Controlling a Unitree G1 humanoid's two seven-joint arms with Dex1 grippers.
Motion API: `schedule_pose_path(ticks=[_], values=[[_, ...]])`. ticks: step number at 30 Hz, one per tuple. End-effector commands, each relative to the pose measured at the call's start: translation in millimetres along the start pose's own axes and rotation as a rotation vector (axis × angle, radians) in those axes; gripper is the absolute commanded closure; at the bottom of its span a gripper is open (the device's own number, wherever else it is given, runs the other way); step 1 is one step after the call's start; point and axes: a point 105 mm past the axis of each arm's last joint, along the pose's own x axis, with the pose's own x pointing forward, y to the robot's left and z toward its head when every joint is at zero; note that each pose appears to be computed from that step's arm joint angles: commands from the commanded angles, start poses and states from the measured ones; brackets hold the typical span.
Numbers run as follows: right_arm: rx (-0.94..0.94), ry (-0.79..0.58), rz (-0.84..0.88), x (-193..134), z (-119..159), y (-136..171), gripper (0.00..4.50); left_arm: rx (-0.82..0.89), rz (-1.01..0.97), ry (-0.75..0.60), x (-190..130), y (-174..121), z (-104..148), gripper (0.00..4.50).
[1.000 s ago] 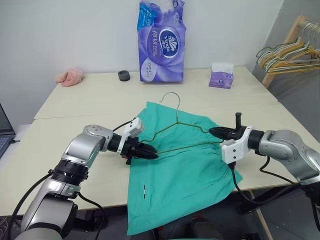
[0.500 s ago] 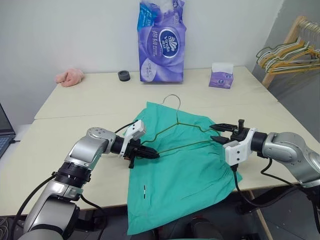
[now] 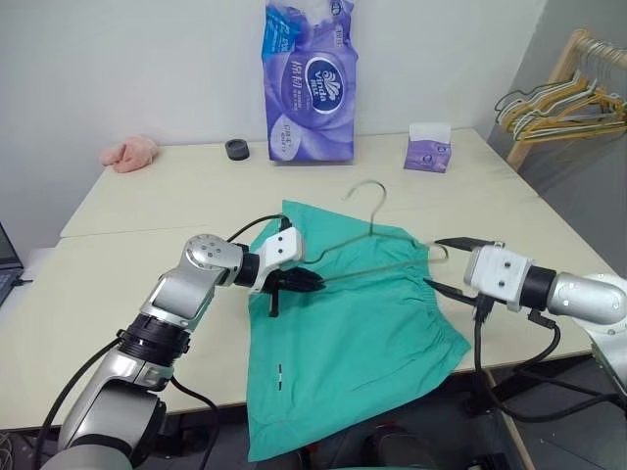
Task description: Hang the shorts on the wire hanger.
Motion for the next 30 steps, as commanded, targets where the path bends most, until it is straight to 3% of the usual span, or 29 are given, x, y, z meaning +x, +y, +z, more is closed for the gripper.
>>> schedule_pose_path(ticks=[1, 12, 21, 24, 30], values=[[0.136, 0.052, 0.102, -9, 8, 6, 1.17, 0.103, -0.05, 0.008, -4, -6, 11, 4.5], [0.143, 0.274, 0.261, -4, -25, 24, 1.17, 0.16, -0.094, 0.006, 0, -15, 17, 4.5], [0.153, 0.321, 0.362, 8, -29, 26, 1.17, 0.181, -0.125, 0.026, -1, -20, 16, 4.5], [0.158, 0.34, 0.384, 9, -31, 29, 1.72, 0.182, -0.122, 0.027, -1, -20, 15, 4.5], [0.173, 0.358, 0.41, 11, -32, 34, 3.75, 0.179, -0.124, 0.024, 0, -22, 14, 4.5]])
